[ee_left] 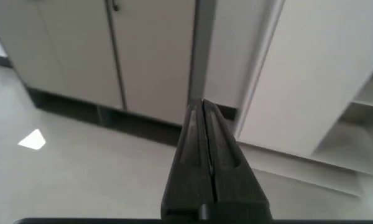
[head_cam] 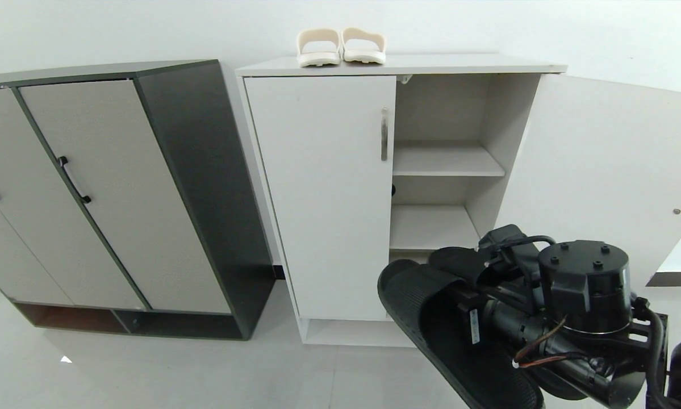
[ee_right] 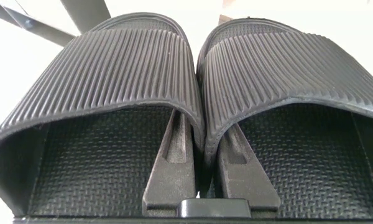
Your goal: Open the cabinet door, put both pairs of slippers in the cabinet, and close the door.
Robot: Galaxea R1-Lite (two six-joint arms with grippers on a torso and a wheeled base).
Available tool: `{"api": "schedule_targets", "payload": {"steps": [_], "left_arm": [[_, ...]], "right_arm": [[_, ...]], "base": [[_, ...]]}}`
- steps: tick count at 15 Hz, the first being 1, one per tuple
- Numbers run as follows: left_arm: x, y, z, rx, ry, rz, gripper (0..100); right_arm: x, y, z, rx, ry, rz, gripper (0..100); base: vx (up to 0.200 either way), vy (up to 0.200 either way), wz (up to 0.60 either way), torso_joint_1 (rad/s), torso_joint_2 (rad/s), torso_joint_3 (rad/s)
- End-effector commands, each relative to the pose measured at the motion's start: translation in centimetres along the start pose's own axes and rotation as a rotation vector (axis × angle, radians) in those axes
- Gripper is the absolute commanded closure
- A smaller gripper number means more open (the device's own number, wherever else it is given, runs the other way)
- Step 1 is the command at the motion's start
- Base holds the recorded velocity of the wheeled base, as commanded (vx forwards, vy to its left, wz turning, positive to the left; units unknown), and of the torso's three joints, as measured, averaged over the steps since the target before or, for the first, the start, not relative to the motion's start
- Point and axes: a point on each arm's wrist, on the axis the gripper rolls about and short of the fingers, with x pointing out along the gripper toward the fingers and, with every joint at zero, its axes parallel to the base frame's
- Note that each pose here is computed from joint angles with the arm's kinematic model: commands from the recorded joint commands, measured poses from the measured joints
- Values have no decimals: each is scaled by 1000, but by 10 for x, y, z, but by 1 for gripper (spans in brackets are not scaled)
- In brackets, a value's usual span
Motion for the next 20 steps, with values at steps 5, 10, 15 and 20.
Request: {"api": "schedule_targets", "payload": {"steps": [5,10,15,20], "left_arm": [[0,-6,-45,118,-54,-318,100],[0,-6,-45,98,-51,-325,100],[0,-6,-45,95,-51,-319,100],[0,-6,-45,94,-50,-319,100]], "right_arm": [[1,1,-2,-3,8,3,100],[3,2,-1,-2,3,2,100],[6,2,-3,-5,12,1,100],[6,4,-1,-2,4,3,100]], "base": [[0,0,0,0,0,0],[0,0,0,0,0,0],[80,0,0,0,-1,1],[200,0,0,4,2,2]]}}
